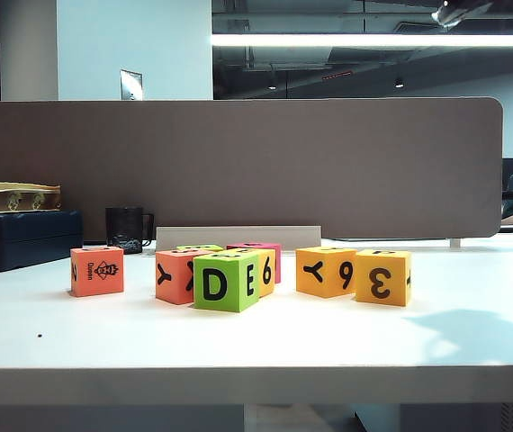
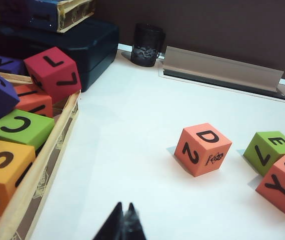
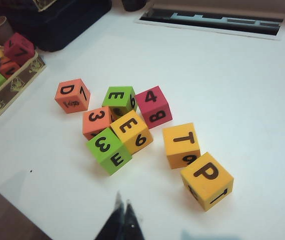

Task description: Select the appropriate blocks from the scattered letter blocks on the table and arrange them in a row to spell out "DEEP".

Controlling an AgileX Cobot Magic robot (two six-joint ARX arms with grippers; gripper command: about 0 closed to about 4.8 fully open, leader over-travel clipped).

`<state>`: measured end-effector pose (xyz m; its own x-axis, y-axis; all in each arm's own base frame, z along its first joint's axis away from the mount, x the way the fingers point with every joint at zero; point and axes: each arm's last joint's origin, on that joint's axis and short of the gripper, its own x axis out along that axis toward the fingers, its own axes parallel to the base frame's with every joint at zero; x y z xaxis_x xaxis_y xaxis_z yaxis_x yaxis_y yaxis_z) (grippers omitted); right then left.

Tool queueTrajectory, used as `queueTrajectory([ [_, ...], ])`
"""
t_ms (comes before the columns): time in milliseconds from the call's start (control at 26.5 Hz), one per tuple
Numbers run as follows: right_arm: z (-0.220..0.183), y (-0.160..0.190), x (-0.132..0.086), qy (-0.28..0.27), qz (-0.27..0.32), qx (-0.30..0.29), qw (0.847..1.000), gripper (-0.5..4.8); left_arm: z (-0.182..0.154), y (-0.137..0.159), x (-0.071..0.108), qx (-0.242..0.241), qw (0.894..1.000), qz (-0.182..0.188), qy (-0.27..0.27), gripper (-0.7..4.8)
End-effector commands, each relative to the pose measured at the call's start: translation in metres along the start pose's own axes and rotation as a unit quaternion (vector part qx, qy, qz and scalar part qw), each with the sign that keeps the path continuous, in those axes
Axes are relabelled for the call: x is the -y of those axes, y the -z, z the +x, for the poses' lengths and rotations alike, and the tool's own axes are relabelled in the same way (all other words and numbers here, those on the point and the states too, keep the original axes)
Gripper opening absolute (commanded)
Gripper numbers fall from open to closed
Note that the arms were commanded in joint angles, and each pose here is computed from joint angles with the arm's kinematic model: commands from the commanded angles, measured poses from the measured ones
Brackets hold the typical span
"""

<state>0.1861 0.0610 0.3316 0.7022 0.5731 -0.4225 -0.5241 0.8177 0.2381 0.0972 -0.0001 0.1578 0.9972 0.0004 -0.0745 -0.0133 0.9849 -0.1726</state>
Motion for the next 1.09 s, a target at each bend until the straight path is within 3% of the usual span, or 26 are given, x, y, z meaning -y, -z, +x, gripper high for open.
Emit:
queueTrajectory([
  [38,-0.001,-0.003,-0.001,-0.003,-0.004,0.010,1.000,-0.06,0.000,-0.003,0.001,0.007,1.000,-0.019,0.018,-0.04],
  [264,-0.001,-0.002,-0.002,-0.013,-0.003,0.006,1.000,-0.06,-0.004,-0.016,0.008,0.021,0.991,-0.085,0.103,-0.04],
  [642,-0.002,-0.002,-0.002,-0.014,-0.003,0.006,1.000,-0.05,-0.024,-0.083,0.020,0.090,0.985,-0.077,0.128,-0.04],
  [793,-0.001,0.000,-0.002,-0.024,0.001,-0.005,1.000,-0.06,-0.014,-0.110,0.027,0.059,0.984,-0.073,0.149,-0.04],
  [944,-0.002,0.001,-0.002,-0.024,0.003,-0.009,1.000,-0.06,0.008,-0.129,0.032,0.009,0.985,-0.052,0.163,-0.04],
  [1095,-0.002,0.001,-0.002,-0.028,0.004,-0.010,1.000,-0.06,0.036,-0.146,0.036,-0.038,0.982,-0.053,0.177,-0.04],
])
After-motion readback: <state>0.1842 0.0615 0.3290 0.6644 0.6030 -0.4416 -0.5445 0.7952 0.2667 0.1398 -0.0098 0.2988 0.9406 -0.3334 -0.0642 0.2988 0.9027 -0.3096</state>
